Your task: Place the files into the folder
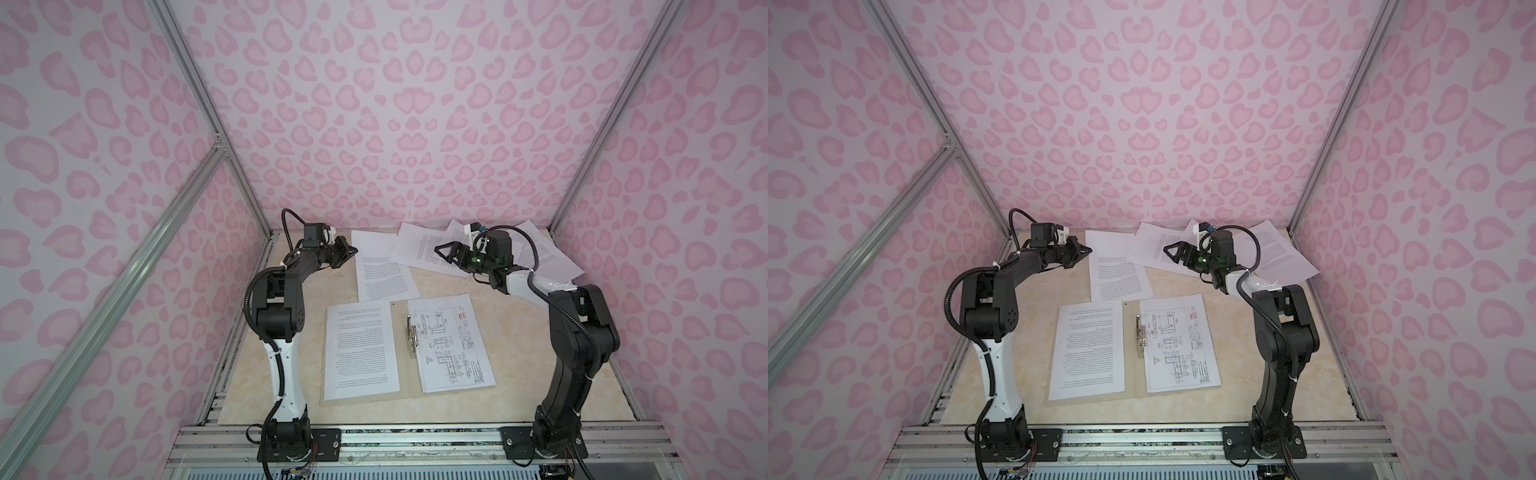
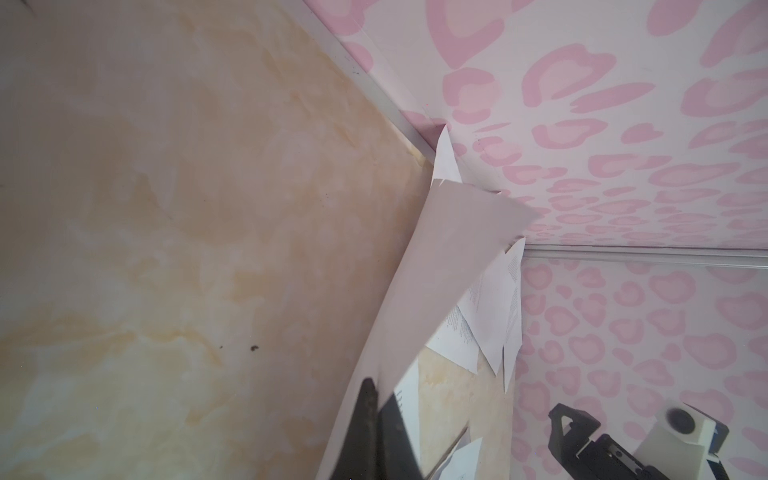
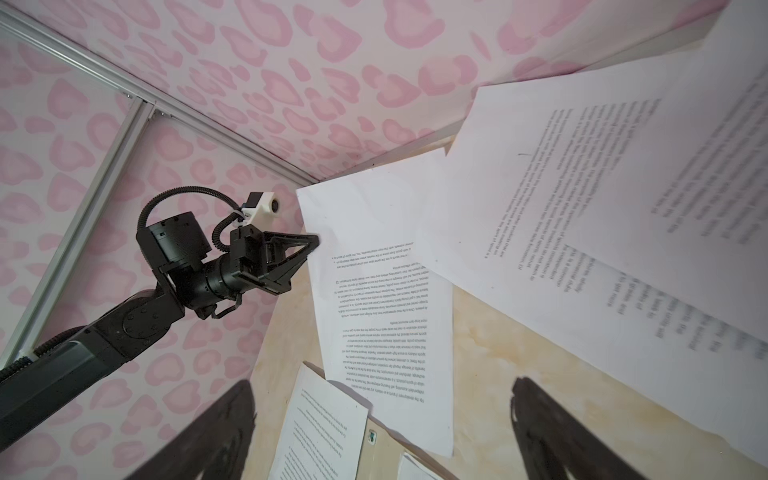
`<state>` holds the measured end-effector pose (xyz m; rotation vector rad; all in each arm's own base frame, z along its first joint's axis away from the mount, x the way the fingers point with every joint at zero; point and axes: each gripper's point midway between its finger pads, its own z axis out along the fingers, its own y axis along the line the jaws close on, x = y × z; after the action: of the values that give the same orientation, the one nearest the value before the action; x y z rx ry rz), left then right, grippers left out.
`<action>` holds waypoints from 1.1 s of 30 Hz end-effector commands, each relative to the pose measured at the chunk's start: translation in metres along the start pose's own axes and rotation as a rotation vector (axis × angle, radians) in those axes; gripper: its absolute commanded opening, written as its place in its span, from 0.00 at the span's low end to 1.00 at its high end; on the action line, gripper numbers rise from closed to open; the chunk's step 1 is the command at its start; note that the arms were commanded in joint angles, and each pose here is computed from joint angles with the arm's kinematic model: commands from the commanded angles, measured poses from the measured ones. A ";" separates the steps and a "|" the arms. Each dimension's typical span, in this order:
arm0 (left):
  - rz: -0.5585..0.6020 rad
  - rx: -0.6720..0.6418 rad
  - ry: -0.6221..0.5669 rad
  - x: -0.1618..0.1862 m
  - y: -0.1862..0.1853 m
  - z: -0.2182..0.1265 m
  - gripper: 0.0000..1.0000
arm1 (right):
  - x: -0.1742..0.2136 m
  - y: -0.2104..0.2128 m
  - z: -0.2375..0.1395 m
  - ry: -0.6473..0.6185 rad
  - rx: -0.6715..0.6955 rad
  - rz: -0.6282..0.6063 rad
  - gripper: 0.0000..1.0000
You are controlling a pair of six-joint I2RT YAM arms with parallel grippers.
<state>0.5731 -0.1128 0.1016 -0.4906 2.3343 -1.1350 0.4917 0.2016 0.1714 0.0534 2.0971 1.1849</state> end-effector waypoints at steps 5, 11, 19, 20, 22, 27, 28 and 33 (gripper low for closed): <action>0.427 0.223 -0.306 0.008 -0.233 -0.215 0.04 | -0.020 0.020 -0.053 -0.109 0.042 -0.093 0.97; 0.548 0.265 -0.323 0.055 -0.282 -0.255 0.04 | -0.033 0.020 -0.090 -0.206 0.117 -0.114 0.97; 0.636 0.271 -0.366 0.086 -0.309 -0.286 0.04 | -0.026 0.035 -0.088 -0.173 0.044 -0.130 0.97; 0.643 0.280 -0.358 0.090 -0.311 -0.286 0.04 | -0.026 0.036 -0.088 -0.174 0.040 -0.133 0.97; 0.650 0.299 -0.337 0.097 -0.314 -0.284 0.04 | -0.024 0.040 -0.086 -0.175 0.027 -0.156 0.96; 0.608 0.385 -0.244 0.114 -0.323 -0.273 0.04 | -0.023 0.061 -0.078 -0.178 -0.102 -0.195 0.96; 0.591 0.399 -0.226 0.117 -0.323 -0.269 0.04 | -0.022 0.067 -0.077 -0.183 -0.135 -0.203 0.96; 0.537 0.470 -0.130 0.130 -0.332 -0.246 0.04 | -0.025 0.092 -0.076 -0.216 -0.267 -0.254 0.97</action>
<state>0.3609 -0.2079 0.4591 0.2012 1.8453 -1.1666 0.4412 0.1803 0.2557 -0.1048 1.8178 1.1699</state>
